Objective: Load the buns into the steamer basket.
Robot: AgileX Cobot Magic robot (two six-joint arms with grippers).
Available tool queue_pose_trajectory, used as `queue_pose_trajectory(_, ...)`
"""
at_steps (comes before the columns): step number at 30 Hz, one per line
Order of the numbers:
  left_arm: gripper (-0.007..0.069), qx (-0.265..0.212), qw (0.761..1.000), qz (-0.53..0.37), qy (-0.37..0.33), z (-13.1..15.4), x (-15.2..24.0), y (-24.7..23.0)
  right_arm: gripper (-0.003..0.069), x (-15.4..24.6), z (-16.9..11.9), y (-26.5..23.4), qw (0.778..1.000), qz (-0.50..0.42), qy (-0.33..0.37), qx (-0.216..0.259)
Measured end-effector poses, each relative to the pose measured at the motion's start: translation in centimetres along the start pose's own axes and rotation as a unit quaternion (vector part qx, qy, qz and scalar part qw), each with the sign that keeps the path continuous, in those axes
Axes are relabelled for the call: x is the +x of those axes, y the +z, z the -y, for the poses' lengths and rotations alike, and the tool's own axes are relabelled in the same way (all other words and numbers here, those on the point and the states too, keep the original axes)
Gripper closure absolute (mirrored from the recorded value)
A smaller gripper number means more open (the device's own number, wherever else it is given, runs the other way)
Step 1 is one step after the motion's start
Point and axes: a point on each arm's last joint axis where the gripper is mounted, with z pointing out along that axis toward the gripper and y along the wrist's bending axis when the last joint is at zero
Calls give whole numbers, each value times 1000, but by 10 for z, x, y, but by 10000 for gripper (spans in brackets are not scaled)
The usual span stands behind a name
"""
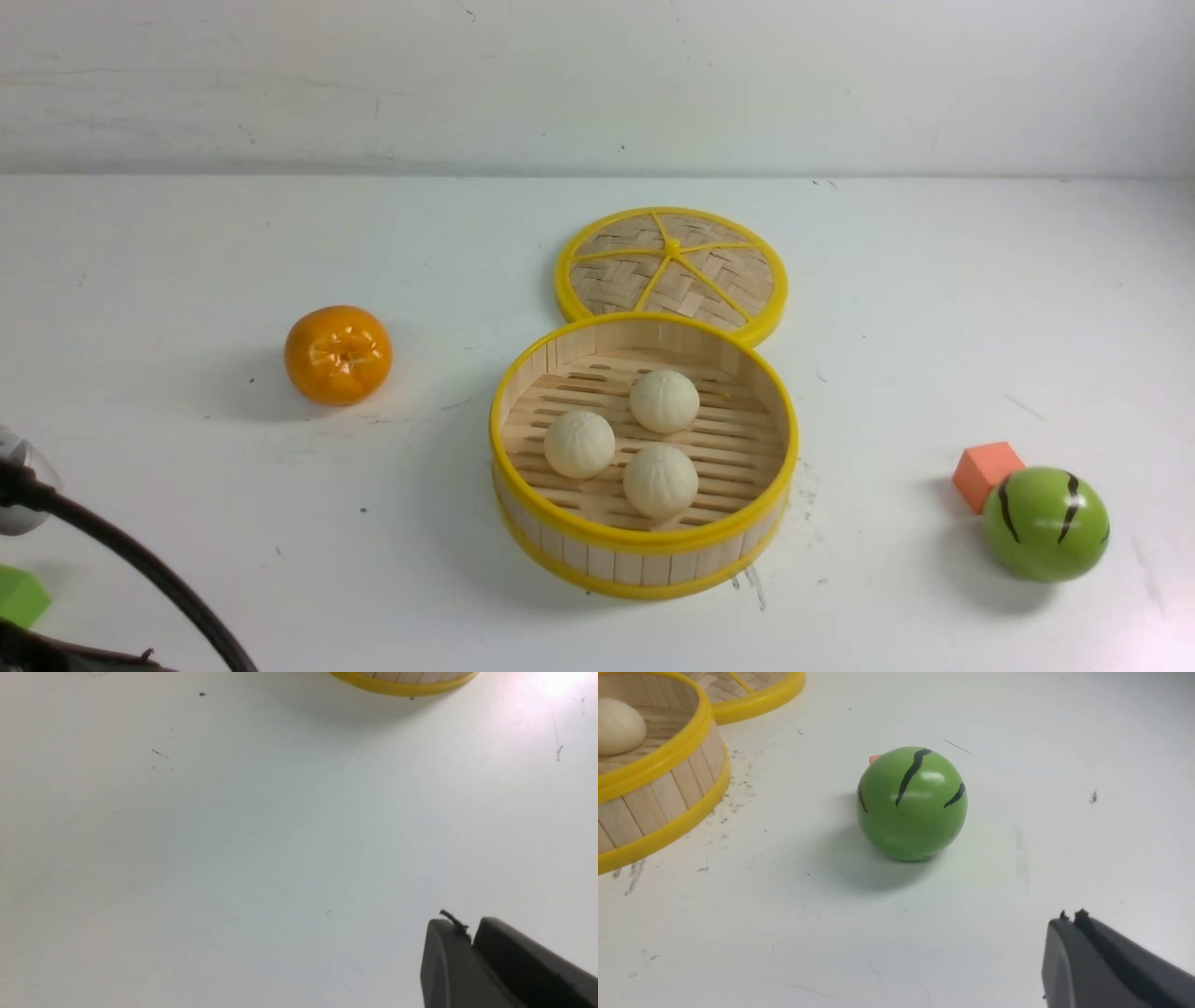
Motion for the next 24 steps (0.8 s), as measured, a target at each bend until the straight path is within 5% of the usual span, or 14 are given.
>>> queue_pose_trajectory(14,558,14,995,83,-46,-10,40,0,661,0,0,0,1000,0,0,0)
queue_pose_trajectory(18,639,-6,963,213,-165,-26,59,10,661,0,0,0,1000,0,0,0)
queue_pose_trajectory(24,639,-73,903,371,-202,-44,89,23,658,0,0,0,1000,-1,0,0)
